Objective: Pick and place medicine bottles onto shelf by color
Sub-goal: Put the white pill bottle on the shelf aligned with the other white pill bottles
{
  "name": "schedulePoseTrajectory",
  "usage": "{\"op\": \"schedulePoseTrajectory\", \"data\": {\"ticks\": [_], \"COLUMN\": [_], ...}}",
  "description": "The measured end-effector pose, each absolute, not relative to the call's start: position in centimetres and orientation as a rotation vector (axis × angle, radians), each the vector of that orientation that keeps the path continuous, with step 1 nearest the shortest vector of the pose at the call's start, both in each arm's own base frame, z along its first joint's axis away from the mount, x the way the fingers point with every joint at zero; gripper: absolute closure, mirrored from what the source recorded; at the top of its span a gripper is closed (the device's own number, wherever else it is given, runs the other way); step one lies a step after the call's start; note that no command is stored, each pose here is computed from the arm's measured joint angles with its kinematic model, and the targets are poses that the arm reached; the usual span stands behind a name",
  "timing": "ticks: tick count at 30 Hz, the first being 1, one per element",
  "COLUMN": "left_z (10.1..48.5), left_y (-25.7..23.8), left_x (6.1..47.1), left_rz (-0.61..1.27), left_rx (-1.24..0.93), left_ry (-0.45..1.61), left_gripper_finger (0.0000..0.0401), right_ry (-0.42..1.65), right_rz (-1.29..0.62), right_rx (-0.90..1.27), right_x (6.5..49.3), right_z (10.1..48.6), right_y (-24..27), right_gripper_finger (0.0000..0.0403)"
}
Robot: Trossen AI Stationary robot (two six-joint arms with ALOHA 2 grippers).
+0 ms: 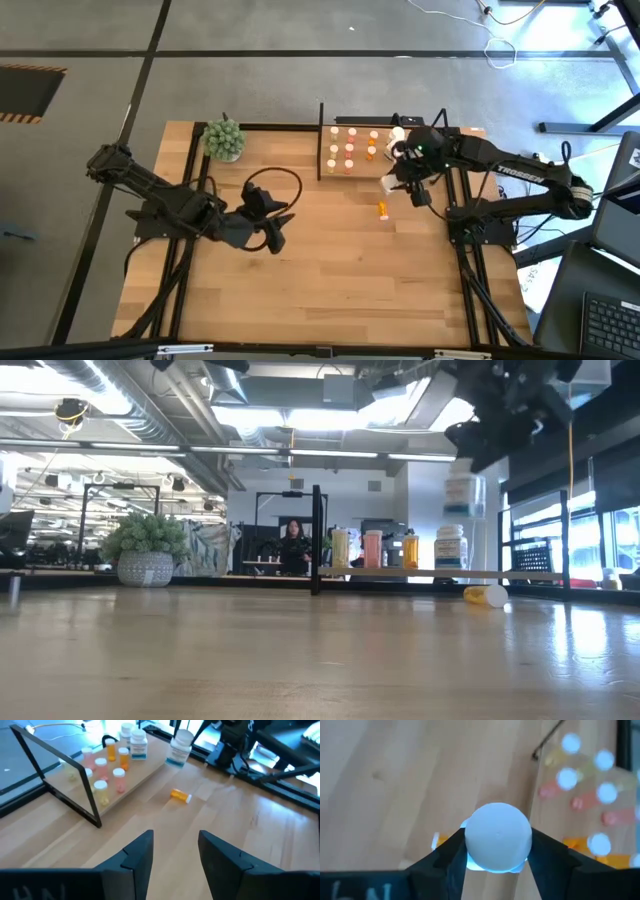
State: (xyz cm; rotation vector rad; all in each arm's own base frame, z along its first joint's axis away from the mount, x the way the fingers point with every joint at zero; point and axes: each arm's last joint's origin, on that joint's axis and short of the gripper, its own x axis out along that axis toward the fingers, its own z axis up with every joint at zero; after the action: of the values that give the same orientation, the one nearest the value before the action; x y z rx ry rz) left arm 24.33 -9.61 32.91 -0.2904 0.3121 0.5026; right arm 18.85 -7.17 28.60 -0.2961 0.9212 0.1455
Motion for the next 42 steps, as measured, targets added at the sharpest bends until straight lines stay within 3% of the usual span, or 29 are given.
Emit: {"op": "schedulePoseTrajectory", "data": {"ticks": [20,28,35,42], "left_z": [33.1,32.8,32.7,32.6], "left_y": [-5.9,-4.8,-2.5,-0.1], "left_x": [26.8,27.2,27.6,28.0], "left_rz": [0.605,0.581,0.642,0.507], "left_rx": [-0.398,-0.304,-0.3,-0.316], "left_ry": [0.232,0.297,0.301,0.383], "left_gripper_finger": [0.0251,0.0251,0.0251,0.0251], "right_ry": [0.876,0.851,0.863,0.894], "right_rz": [0.036,0.064,0.115,0.208], "right_rx": [-0.221,-0.212,-0.332,-0.47], "right_x": [18.0,18.1,18.1,19.0], "right_z": [28.6,28.6,28.5,27.5], "right_y": [-9.9,-9.8,-9.8,-10.4], "right_gripper_finger": [0.0221,0.0221,0.022,0.022]}}
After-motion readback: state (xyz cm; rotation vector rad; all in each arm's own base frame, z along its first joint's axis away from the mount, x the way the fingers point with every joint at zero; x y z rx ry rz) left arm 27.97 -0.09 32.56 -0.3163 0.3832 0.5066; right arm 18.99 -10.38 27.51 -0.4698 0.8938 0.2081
